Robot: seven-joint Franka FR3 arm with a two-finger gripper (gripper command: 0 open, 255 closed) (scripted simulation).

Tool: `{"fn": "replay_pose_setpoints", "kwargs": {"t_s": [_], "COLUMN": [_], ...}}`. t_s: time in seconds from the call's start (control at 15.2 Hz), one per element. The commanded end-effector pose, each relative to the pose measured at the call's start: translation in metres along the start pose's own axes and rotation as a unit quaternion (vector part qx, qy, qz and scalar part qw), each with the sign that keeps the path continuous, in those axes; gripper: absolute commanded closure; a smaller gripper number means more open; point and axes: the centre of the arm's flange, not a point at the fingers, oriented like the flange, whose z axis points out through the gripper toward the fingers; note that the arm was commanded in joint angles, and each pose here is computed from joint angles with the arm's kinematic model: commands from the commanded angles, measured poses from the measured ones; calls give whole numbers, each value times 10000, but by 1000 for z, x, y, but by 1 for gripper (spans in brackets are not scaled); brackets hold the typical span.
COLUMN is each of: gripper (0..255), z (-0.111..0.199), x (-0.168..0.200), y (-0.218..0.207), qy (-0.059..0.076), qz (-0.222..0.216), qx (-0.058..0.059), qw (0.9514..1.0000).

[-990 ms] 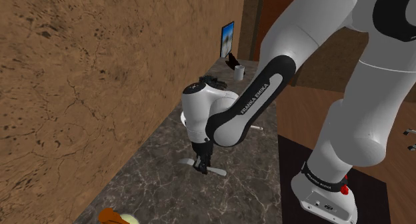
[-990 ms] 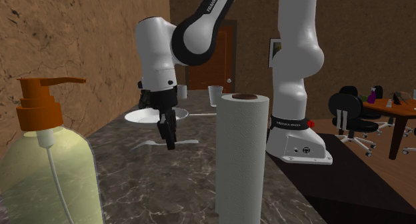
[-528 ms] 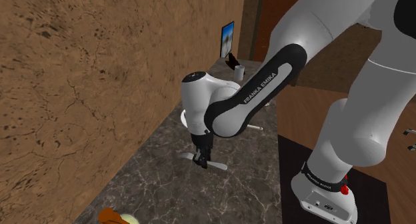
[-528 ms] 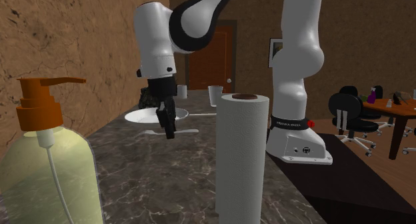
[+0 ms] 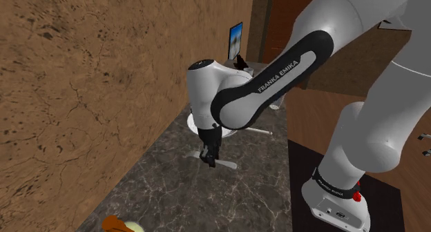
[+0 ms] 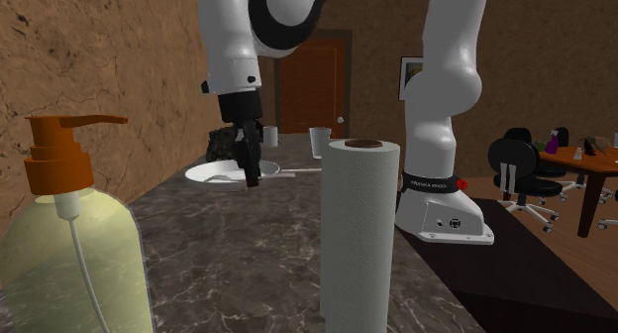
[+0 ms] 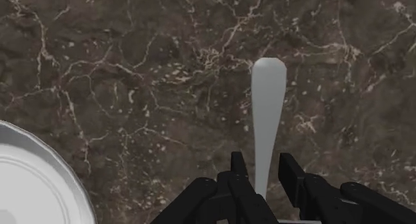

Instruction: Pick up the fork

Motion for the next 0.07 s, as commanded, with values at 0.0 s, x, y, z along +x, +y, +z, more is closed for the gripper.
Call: {"fn": "replay_pose_setpoints", "kwargs": {"t_s": [0.0], "gripper": [255], "z": [-3], "x": [-1], "y": [0], "qy": [-2], "qz": [0], "qx": [1], "qw": [10000]}}
